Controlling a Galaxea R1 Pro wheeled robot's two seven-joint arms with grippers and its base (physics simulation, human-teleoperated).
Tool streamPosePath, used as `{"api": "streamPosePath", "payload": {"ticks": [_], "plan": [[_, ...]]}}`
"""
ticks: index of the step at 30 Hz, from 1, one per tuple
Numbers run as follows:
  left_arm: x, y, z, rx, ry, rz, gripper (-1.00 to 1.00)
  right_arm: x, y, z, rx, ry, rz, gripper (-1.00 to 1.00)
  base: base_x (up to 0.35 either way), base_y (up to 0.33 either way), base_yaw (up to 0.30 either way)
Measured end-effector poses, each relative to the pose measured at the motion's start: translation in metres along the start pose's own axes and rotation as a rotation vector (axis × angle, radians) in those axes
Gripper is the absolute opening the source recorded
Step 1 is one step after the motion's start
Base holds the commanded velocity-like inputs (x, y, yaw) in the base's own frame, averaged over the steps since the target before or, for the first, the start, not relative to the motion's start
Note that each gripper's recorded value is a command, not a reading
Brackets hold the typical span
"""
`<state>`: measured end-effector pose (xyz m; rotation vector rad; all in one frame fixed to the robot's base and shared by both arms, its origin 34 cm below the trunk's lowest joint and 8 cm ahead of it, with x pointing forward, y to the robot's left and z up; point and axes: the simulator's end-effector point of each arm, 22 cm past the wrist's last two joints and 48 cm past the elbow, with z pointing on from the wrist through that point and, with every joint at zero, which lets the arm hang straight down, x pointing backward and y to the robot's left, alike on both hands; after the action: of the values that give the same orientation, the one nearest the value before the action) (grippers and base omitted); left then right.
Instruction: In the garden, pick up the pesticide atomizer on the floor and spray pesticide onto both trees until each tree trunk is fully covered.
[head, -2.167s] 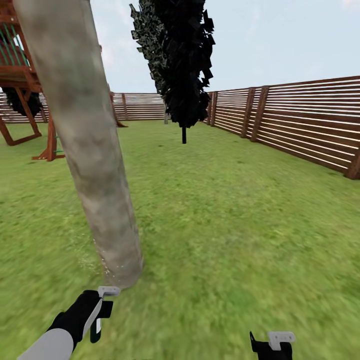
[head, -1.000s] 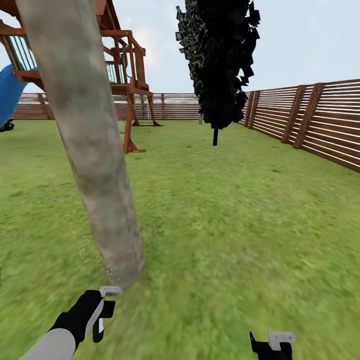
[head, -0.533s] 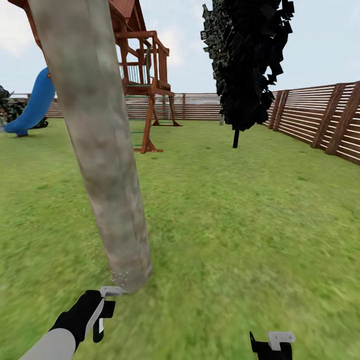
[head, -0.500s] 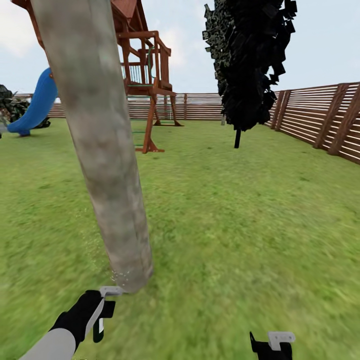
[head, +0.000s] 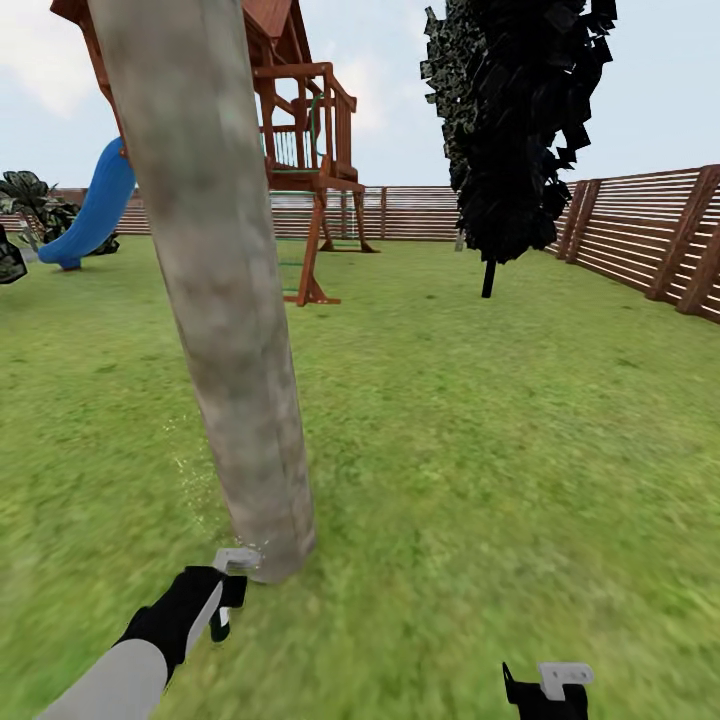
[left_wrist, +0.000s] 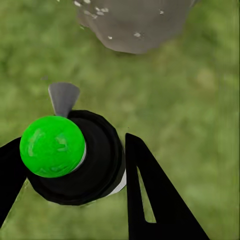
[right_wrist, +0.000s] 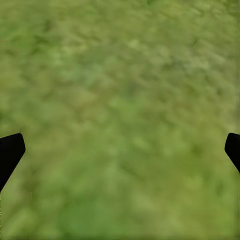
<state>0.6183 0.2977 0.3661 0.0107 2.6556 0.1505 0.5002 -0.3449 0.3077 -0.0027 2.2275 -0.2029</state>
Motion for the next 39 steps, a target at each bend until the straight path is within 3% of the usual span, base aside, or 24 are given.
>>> {"api": "streamPosePath", "payload": {"ticks": [3,5,8,11,13,15,19,21,25,36,39], "plan": [[-0.019,0.031,-0.003,-0.040,-0.022,-0.004,-1.00,0.000,0.000,0.000,-0.001,0.001,0.000,1.00,0.000,0.000,0.000],[-0.020,0.027,-0.003,-0.031,-0.026,-0.007,-1.00,0.000,0.001,0.000,-0.001,0.001,0.000,1.00,0.000,0.000,0.000],[-0.027,-0.006,-0.005,0.012,-0.033,-0.003,-1.00,0.000,0.001,0.000,-0.002,0.001,0.000,1.00,0.000,0.000,0.062],[-0.054,0.006,-0.012,0.018,-0.075,-0.005,-1.00,0.000,0.002,0.000,-0.003,0.001,0.000,1.00,0.000,0.000,0.229],[-0.058,0.030,-0.014,0.028,-0.073,-0.005,-1.00,0.000,0.002,0.000,-0.003,0.001,0.001,1.00,0.000,0.000,0.067],[-0.056,0.024,-0.014,0.044,-0.061,-0.003,-1.00,0.001,0.002,0.000,-0.002,0.001,0.001,1.00,0.000,0.000,0.019],[-0.078,-0.014,-0.032,0.099,-0.055,-0.004,-1.00,0.000,0.002,0.000,-0.003,0.001,0.001,1.00,0.000,0.000,0.002],[-0.087,-0.007,-0.041,0.088,-0.051,-0.004,-1.00,0.000,0.002,0.000,-0.003,0.001,0.001,1.00,0.000,0.000,0.000],[-0.087,0.030,-0.041,0.039,-0.048,-0.007,-1.00,0.001,0.002,0.000,-0.003,0.002,0.000,1.00,0.000,0.000,0.000],[-0.094,0.029,-0.044,0.046,-0.061,-0.013,-1.00,0.000,0.003,0.000,-0.004,0.001,0.001,1.00,-0.098,-0.148,0.091],[-0.111,0.040,-0.053,0.029,-0.099,-0.015,-1.00,0.001,0.003,0.000,-0.004,0.001,0.001,1.00,-0.003,-0.002,0.089]]}}
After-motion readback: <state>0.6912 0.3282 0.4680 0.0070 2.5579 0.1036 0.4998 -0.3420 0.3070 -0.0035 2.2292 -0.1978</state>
